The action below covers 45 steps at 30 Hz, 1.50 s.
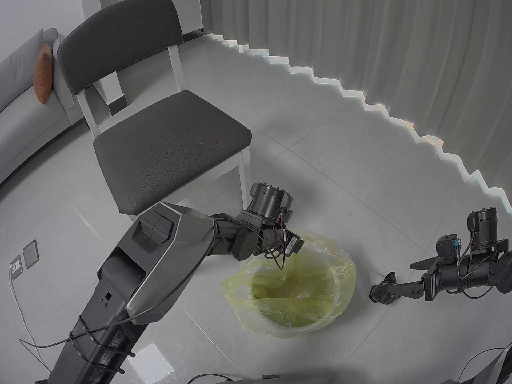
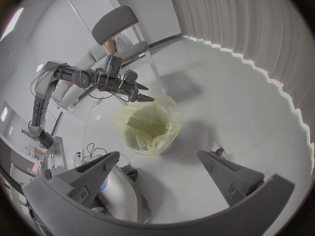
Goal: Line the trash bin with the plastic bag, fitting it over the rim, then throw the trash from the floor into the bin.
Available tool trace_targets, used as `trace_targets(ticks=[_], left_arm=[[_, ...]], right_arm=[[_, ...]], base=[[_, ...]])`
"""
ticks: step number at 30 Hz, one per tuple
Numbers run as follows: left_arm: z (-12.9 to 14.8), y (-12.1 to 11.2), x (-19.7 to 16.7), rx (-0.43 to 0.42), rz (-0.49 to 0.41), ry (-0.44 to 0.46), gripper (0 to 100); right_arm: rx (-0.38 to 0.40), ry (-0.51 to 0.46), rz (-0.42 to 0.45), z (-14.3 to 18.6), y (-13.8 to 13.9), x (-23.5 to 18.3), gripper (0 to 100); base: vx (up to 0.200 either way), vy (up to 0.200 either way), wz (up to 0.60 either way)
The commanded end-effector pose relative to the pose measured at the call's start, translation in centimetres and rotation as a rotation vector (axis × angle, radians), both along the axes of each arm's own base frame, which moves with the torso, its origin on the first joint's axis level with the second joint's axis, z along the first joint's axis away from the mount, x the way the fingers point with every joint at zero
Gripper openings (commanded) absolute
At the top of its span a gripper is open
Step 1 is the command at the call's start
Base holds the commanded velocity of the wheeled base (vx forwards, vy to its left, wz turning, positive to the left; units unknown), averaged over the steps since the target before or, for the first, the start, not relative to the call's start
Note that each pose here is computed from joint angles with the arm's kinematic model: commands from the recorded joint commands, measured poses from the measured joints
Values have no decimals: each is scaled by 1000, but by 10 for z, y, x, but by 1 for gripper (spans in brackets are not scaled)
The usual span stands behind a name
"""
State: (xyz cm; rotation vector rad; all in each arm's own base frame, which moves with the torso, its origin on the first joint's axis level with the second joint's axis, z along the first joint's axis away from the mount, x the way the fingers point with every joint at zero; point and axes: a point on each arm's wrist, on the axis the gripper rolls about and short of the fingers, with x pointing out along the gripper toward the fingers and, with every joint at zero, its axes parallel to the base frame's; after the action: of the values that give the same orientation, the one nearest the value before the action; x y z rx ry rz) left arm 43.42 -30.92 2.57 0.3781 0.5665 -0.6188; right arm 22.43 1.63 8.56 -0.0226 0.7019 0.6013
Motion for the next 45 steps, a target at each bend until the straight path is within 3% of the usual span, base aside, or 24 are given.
trace_targets(ticks=[1,7,10,16,21,24,29,39,45], left_arm=[[15,4,2,-16,11,-25,100],[26,21,13,-30,61,-53,100],[65,30,18,-112,120,-161,100],[71,69,-32,-125,108,-142,100],[54,89,-73,-116,72,-110,100],[26,107,-97,-90,82,-59,100],[5,125,-116,-81,100,-36,100],[-14,146,-135,-69,131,1,100],[-44,151,-116,-50,172,20,100]], right_arm=[[0,1,1,0,0,0,100],[4,-4,0,2,1,0,100],[5,-11,4,4,3,2,100],[16,-21,16,10,14,32,100],[25,44,31,9,27,56,100],[-85,89,-4,-7,49,86,100],[-130,87,12,-23,73,115,100],[-168,148,7,-39,85,149,100],[-170,153,4,-42,85,152,100]], base=[[0,0,0],[0,0,0],[0,0,0],[0,0,0],[0,0,0],[0,0,0],[0,0,0],[0,0,0],[0,0,0]])
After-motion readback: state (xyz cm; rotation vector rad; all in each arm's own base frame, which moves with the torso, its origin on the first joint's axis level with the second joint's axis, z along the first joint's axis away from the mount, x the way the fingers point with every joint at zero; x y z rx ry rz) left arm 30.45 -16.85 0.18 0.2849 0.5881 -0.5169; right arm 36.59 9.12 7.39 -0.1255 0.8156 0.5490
